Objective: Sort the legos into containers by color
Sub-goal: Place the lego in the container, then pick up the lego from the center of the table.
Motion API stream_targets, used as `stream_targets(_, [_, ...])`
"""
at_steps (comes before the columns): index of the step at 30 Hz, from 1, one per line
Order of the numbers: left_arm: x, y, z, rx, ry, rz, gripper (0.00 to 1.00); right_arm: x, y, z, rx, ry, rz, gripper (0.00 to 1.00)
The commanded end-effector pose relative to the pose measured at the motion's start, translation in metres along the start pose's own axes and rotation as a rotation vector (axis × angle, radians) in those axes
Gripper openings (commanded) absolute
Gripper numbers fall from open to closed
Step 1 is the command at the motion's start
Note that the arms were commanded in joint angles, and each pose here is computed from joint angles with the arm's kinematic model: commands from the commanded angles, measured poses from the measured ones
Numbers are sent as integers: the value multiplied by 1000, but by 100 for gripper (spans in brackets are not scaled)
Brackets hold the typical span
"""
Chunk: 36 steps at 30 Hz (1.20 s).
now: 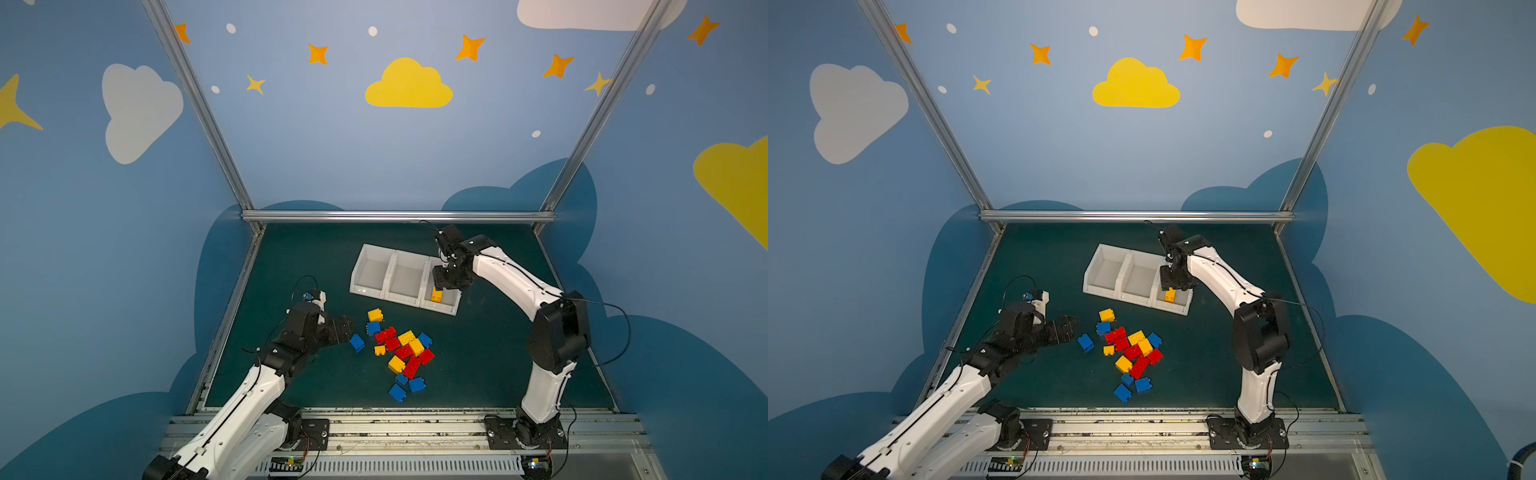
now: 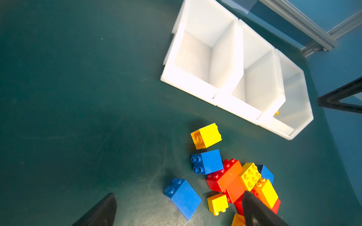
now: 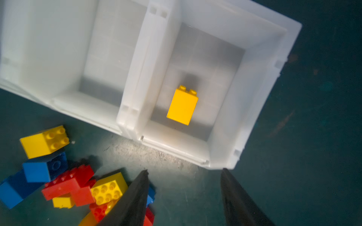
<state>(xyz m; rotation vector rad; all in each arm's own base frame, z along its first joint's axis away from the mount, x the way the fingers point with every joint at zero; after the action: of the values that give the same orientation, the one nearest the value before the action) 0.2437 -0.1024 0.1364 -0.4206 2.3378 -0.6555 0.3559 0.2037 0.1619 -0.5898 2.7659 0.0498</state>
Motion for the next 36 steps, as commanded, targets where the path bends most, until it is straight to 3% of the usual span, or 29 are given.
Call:
stream_targets(1, [3,-7,-1,20,30,25,99,14,5,-16,-21,-23,21,60])
stream_targets(11, [19,-34,13,11,197,168,98,63,11,-33,-38,-33,59,60])
stream_targets(17, [31,-47,38,-21,279,201,97,84,11,-34,-56,-29,99,60])
stream_targets(26, [37,-47,80,-207,367,177,88,104,13,-39,-76,-19,119,60])
stream_targets(31, [41,-48,97,-263,395,143,79,109,11,-40,-73,-20,124,60])
stream_targets(36, [46,-46,108,-294,393,108,78,104,13,-42,-86,-24,124,59])
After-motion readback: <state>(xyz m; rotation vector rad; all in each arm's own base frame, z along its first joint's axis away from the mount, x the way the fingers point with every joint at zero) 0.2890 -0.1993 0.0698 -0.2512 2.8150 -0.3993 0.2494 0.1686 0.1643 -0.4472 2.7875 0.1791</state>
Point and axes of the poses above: each gripper's point midway between its finger pads, its own z axis out along the fingers, its own y axis along the line the jaws close on, x = y × z, the point moved 2 cm from there along -z, back along the fingers, and after that the axes turned 14 degrees about -z, right-handed, at the moved point
